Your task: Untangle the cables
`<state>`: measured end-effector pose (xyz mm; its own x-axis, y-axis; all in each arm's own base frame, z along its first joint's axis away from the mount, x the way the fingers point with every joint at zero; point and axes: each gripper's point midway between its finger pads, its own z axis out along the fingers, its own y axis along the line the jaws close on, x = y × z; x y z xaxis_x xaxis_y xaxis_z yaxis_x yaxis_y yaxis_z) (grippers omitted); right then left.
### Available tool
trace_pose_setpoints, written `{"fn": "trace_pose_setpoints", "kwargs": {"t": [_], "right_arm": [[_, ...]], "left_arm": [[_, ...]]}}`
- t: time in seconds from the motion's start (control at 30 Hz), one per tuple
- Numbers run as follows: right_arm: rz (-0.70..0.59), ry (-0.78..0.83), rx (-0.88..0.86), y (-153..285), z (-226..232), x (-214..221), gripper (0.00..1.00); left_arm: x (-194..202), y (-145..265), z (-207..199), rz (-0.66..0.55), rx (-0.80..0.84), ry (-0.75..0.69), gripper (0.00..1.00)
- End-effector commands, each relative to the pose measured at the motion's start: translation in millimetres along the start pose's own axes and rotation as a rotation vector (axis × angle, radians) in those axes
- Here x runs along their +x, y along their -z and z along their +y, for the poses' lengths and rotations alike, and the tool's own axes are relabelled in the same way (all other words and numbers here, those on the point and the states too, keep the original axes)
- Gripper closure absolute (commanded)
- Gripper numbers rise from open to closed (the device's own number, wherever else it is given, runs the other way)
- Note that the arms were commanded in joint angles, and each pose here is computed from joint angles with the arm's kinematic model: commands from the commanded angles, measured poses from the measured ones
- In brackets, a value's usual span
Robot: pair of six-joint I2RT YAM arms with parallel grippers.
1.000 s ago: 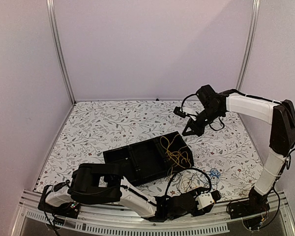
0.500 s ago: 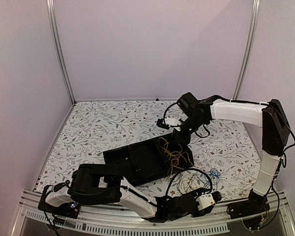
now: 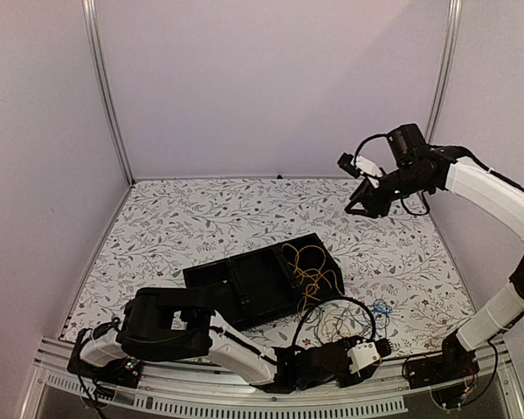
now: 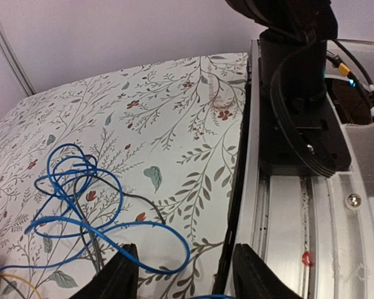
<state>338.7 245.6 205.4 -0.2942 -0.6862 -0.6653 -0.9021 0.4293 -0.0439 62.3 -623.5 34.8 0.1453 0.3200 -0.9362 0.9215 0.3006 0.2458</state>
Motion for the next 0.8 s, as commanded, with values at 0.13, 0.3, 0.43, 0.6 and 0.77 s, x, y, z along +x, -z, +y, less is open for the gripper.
{"fn": "trace_pose_setpoints", "kwargs": {"t": [0.13,0.3,0.43,0.6,0.77], "right_arm": [[-0.092,-0.105,0.104,81,7,42,0.55],[-0.077,-0.091,0.064,92,39,66,0.57],[-0.104,-0.058,-0.023,98,69,74,0.61],[-0.122,-0.013,-0.077,107,87,75,0.63],[-0.111,-0.001,-0.154,105,98,77,0.61]], "left_arm": [[-39,-1,43,-0.003,0.063,0.331,0.52],[-48,-5,66,-0.027,0.083,0.464,0.56],[-52,-12,82,-0.031,0.063,0.550,0.58],[-48,-22,108,-0.019,0.011,0.665,0.59],[-53,-28,123,-0.040,-0.033,0.697,0.59]]}}
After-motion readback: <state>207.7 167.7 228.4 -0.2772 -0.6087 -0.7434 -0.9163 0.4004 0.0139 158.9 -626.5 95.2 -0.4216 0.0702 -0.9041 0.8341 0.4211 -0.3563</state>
